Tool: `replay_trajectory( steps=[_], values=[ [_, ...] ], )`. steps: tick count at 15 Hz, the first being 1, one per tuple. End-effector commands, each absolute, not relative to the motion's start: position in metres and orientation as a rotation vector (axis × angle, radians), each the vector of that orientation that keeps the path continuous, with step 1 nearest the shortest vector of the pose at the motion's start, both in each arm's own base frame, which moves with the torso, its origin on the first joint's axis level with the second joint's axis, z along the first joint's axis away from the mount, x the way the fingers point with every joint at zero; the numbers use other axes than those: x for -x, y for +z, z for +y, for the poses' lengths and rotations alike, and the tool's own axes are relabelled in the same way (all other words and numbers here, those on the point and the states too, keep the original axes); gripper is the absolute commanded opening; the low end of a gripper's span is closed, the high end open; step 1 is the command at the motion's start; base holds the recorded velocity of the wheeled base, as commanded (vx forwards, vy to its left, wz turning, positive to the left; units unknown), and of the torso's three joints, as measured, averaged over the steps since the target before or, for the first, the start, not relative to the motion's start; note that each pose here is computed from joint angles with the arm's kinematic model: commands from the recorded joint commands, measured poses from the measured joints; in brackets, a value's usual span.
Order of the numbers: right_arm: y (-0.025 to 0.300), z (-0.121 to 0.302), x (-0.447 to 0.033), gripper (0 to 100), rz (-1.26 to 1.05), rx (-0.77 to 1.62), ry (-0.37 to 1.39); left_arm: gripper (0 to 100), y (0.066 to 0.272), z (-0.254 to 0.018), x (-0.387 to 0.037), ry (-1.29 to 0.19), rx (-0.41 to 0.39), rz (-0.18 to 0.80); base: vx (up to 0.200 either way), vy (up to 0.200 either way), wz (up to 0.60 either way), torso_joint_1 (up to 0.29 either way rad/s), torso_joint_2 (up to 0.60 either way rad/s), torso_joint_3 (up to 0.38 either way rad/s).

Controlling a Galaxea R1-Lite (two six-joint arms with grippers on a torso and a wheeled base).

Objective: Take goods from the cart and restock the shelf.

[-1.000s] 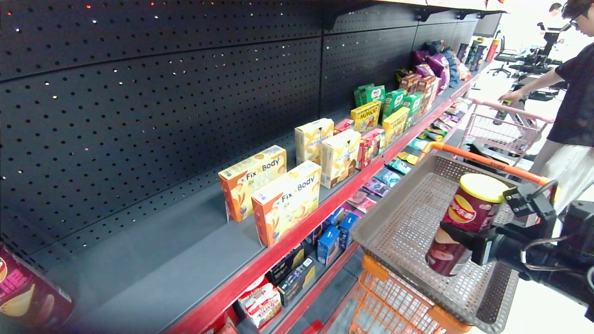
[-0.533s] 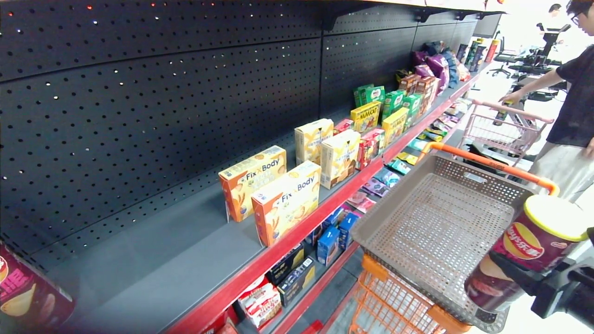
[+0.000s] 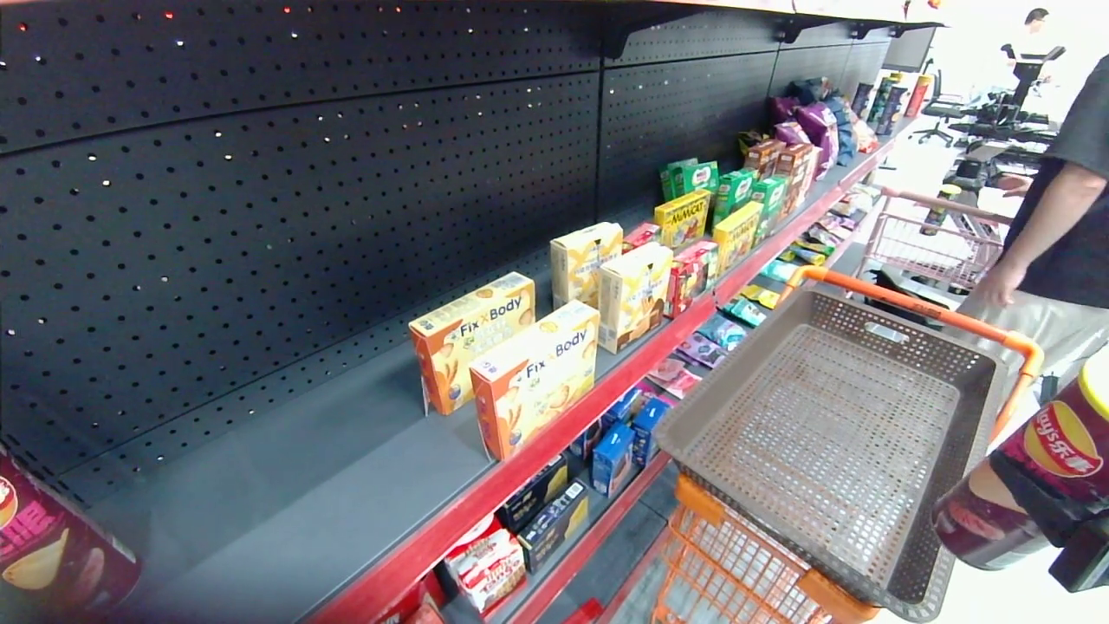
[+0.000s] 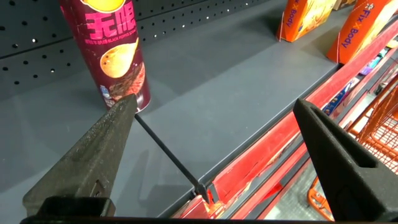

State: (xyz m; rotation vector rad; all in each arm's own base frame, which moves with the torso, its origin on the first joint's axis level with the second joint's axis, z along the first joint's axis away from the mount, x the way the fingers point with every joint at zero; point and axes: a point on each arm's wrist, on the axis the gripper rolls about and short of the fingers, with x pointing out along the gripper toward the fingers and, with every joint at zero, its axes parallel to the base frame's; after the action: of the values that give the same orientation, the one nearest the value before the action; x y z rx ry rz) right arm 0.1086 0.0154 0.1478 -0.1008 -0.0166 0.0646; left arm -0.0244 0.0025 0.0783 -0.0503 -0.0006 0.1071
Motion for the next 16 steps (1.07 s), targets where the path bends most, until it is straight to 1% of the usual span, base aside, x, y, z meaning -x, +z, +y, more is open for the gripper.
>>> replay_trajectory(
  steps=[1,3,16],
  values=[
    [0.1505,0.0139,-0.1093,0,-0.028,0.132,0.050,100,0.0784,0.0025,0.0243,0.107,0.050,0.000,0.000,0.000,0.00,0.000,0.00,0.000],
    [0.1524,0.0136,-0.1110,0,-0.018,0.144,0.043,100,0.0784,0.0025,0.0243,0.107,0.050,0.000,0.000,0.000,0.00,0.000,0.00,0.000],
    [0.1493,0.0133,-0.1088,0,-0.006,0.147,0.046,100,0.0784,0.0024,0.0244,0.109,0.050,0.000,0.000,0.000,0.60,0.006,0.00,0.004]
  ],
)
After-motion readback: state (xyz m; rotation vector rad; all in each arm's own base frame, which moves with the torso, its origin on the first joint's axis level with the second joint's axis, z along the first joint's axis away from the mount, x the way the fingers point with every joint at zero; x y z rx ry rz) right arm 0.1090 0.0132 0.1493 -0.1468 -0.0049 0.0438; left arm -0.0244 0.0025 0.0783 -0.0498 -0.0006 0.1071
